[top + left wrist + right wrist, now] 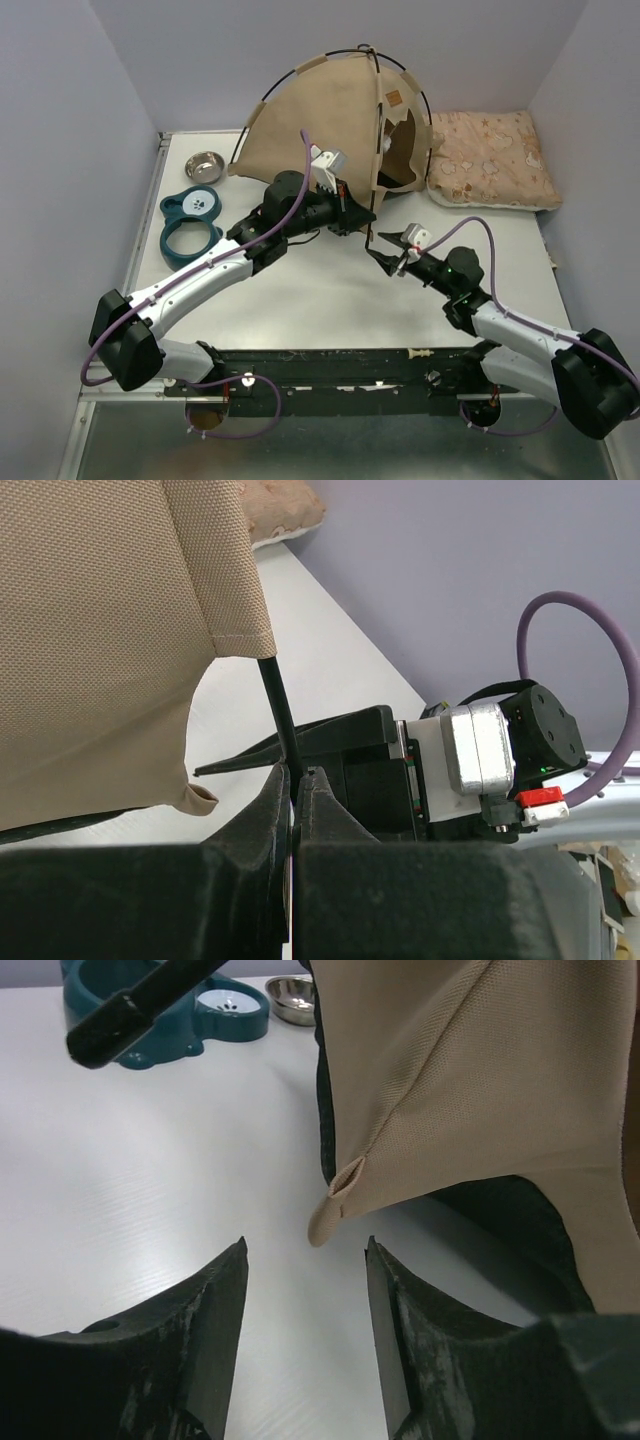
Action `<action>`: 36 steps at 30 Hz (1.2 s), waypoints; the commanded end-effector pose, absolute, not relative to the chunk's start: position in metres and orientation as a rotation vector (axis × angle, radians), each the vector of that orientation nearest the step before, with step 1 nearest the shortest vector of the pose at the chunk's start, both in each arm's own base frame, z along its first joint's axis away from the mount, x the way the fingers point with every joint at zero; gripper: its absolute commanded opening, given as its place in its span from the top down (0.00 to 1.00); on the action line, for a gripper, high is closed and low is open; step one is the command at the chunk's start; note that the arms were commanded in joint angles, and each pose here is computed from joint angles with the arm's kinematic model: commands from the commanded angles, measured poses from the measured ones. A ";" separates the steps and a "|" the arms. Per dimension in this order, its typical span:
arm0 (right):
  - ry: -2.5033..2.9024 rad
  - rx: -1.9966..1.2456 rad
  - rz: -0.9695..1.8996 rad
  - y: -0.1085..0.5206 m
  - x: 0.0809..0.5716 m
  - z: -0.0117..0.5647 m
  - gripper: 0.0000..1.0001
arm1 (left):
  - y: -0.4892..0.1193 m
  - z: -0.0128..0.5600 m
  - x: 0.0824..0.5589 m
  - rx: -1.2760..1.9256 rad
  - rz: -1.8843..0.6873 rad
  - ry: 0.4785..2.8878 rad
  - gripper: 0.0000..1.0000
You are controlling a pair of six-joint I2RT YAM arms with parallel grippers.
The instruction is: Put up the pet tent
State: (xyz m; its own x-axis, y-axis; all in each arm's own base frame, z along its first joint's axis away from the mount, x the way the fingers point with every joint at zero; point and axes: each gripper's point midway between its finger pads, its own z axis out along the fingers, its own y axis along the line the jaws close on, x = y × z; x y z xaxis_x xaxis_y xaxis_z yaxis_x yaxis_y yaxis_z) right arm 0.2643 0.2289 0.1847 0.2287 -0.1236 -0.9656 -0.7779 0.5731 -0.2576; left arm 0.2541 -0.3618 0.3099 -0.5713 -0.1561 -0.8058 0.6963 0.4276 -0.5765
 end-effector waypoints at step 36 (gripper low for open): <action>1.262 -0.874 0.571 0.235 0.266 0.204 0.99 | -0.371 0.328 0.321 0.252 -1.074 1.634 1.00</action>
State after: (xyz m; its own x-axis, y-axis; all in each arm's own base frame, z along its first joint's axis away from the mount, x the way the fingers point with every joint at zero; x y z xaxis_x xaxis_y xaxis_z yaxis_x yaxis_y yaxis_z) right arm 0.2747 0.2355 0.2085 0.2609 -0.0946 -0.9607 -0.7693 0.5809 -0.2661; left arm 0.2964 -0.3743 0.3081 -0.5022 -0.2663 -0.8227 0.6461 0.5167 -0.5617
